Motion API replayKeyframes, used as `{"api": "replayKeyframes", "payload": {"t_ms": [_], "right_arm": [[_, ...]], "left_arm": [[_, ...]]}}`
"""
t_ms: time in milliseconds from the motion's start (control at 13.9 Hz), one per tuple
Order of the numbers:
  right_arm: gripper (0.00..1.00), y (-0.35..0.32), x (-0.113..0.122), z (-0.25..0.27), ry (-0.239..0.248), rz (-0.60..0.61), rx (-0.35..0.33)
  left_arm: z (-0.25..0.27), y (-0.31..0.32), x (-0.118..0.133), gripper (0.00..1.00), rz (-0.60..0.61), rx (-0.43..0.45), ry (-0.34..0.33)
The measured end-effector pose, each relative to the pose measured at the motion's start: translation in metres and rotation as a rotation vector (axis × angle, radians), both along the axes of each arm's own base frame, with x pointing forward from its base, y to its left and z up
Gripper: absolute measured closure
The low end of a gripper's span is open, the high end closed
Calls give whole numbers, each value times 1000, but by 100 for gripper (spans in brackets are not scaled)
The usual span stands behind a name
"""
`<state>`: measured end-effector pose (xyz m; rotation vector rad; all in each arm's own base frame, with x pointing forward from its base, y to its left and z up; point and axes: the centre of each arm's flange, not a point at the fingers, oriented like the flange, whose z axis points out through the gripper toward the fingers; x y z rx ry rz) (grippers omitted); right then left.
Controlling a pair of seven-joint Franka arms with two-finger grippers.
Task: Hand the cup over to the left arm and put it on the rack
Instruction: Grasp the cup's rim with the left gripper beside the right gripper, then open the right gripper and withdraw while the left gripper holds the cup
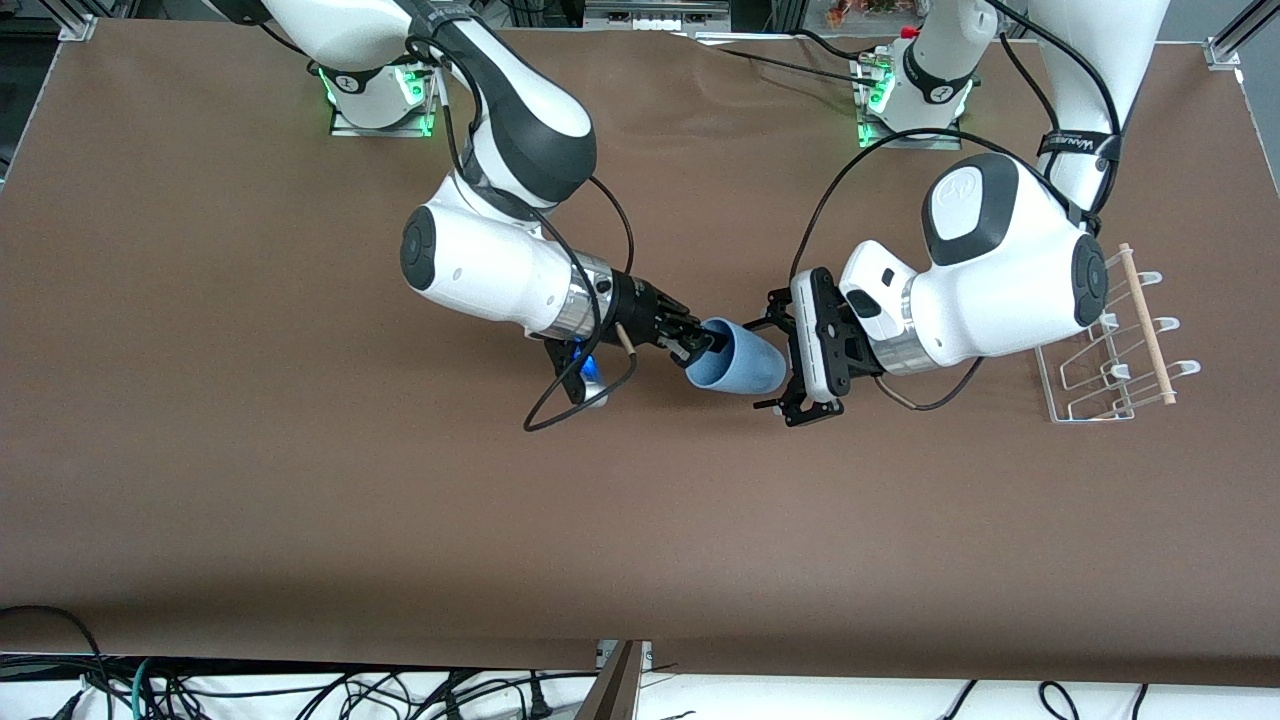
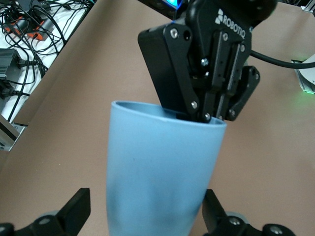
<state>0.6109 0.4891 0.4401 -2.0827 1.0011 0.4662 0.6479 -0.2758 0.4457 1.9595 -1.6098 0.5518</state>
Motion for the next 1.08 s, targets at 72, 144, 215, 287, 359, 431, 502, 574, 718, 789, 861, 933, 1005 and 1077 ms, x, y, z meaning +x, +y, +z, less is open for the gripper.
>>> {"api": "replayKeyframes", "payload": {"t_ms": [72, 144, 215, 287, 359, 431, 502, 574, 718, 789, 861, 933, 1005, 1077], "right_arm": [[96, 0, 0, 0, 0, -1, 0], [96, -1, 1, 0, -2, -5, 1], [96, -3, 2, 0, 7, -11, 2], [96, -3, 2, 0, 8, -12, 2], [96, -3, 2, 1, 8, -13, 2], [96, -3, 2, 1, 8, -13, 2], [96, -3, 2, 1, 8, -13, 3], [95, -3, 2, 1, 8, -14, 3], [81, -2, 2, 8, 1, -13, 12], [69, -2, 3, 12, -5, -14, 17], [60, -5, 5, 17, -10, -18, 20], [48, -12, 9, 20, -10, -22, 20], [39, -22, 15, 22, -5, -22, 17], [27, -35, 22, 25, -8, -15, 14]], "left_arm": [[-2, -3, -1, 4, -7, 0, -2], [-4, -6, -2, 14, -18, 0, -5], [-4, -6, -2, 22, -27, -1, -16], [-4, -6, -1, 22, -28, -2, -18], [-4, -6, -1, 22, -28, -2, -18], [-4, -6, -1, 22, -28, -2, -18], [-3, -6, -1, 22, -28, -3, -19], [-3, -6, -1, 22, -28, -3, -19], [-6, -4, -1, 22, -27, -2, -15], [-8, -3, -1, 22, -29, -1, -7], [-9, -3, -1, 22, -34, 0, 2], [-9, -2, -2, 22, -40, 1, 10], [-9, -1, -3, 22, -45, 3, 18], [-9, 1, -4, 22, -52, 5, 30]]}}
